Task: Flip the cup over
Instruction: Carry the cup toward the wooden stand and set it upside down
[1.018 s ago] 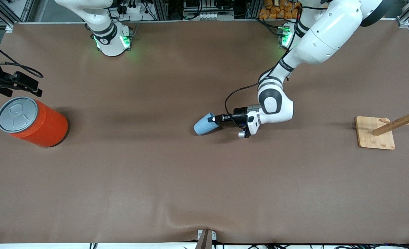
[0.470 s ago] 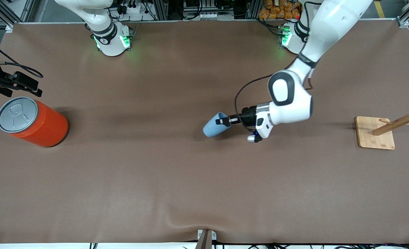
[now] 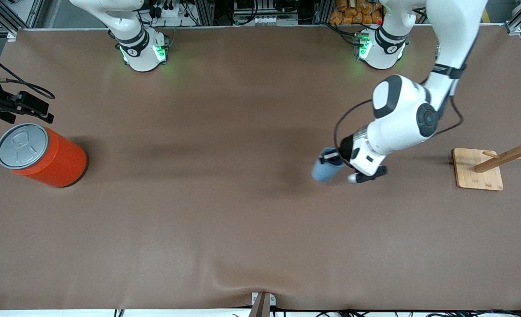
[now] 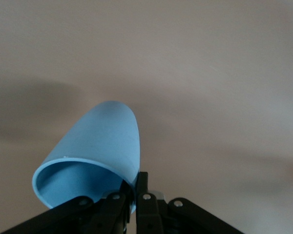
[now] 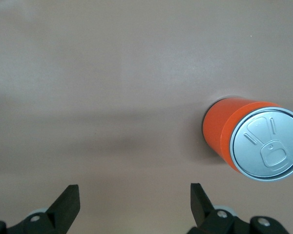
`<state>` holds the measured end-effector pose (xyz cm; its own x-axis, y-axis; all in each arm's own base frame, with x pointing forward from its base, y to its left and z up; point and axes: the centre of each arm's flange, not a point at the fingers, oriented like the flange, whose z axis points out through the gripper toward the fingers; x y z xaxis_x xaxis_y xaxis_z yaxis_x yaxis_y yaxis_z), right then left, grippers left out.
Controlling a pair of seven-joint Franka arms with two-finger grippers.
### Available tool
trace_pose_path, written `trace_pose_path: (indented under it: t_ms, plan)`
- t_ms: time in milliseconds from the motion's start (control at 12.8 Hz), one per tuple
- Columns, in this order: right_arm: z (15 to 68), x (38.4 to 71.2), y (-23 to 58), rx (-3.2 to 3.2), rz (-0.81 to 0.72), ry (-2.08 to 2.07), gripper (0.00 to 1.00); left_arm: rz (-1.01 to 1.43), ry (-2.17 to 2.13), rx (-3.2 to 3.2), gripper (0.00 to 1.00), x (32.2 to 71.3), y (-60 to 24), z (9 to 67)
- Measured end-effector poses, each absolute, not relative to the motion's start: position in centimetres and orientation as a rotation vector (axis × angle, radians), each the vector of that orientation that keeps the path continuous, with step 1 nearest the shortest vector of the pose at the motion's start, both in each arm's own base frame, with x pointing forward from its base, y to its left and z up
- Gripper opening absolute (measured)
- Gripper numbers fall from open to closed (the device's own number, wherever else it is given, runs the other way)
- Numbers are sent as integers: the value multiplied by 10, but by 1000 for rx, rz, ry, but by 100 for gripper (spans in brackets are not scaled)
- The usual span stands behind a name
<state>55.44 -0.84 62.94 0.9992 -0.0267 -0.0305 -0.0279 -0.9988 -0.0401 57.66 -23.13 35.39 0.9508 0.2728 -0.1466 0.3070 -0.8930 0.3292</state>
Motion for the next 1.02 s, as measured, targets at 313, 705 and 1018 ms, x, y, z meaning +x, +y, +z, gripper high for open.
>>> trace_pose_path:
  t_ms: [313, 705, 1018]
  plan:
    - [630, 554, -8, -3100, 46, 42, 100, -63, 327, 3012, 6, 587, -156, 324]
    - [630, 554, -8, -3100, 45, 42, 100, -140, 342, 3066, 6, 593, -110, 270]
    - [630, 554, -8, -3100, 45, 41, 100, -134, 323, 3060, 19, 595, -118, 270]
